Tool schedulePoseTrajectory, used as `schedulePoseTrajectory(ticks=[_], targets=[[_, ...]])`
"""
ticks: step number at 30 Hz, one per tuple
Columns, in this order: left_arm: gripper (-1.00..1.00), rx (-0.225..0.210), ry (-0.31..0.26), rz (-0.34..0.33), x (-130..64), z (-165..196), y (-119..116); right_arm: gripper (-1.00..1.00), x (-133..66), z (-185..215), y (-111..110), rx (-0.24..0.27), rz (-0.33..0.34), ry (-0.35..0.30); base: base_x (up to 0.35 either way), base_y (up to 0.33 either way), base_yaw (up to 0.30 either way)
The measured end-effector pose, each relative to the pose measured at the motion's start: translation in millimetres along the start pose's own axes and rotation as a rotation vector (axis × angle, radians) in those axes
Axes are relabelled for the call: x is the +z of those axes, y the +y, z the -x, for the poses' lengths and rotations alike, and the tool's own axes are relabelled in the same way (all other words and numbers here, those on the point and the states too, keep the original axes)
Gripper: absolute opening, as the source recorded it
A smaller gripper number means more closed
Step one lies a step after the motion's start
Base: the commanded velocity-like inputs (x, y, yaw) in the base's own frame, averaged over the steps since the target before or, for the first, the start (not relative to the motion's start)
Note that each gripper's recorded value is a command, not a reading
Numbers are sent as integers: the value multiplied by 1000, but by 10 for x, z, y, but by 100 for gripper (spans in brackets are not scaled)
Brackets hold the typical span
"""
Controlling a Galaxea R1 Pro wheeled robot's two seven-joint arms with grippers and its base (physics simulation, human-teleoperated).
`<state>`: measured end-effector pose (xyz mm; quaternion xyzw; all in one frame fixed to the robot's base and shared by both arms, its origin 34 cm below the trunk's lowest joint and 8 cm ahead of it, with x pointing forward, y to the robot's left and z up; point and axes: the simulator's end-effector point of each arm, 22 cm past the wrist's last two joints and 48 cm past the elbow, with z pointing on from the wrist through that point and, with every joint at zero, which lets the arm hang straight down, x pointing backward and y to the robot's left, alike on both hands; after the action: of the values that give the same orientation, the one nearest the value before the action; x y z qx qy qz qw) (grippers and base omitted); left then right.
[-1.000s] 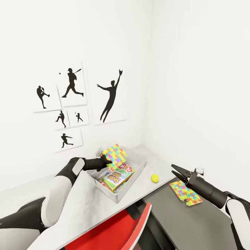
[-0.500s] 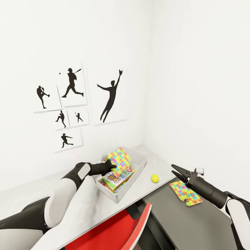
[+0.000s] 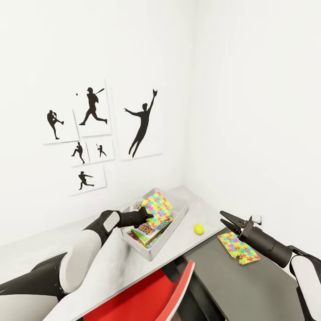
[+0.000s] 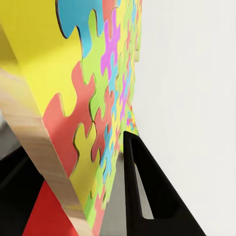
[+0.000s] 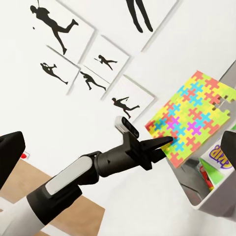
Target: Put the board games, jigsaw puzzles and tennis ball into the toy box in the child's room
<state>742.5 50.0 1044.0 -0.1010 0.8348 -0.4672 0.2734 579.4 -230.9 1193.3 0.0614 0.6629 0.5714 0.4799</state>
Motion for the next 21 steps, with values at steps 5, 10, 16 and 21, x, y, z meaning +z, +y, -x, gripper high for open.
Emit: schedulePoseTrajectory(ticks=[5,10,16,21], targets=[[-100,0,-1,0,0,1,5,100,-4,2,-4,0,-2,0,0,0,0],[-100,-1,-2,0,-2,4,5,100,-8,7,-1,-1,-3,0,0,0,0],[-100,-3,-1,2,1,2,25,100,-5,1,-11,2,-5,2,0,0,0],[-100,-5,2,6,23,-12,64,100,3,-15,-47,8,-10,5,0,0,0]])
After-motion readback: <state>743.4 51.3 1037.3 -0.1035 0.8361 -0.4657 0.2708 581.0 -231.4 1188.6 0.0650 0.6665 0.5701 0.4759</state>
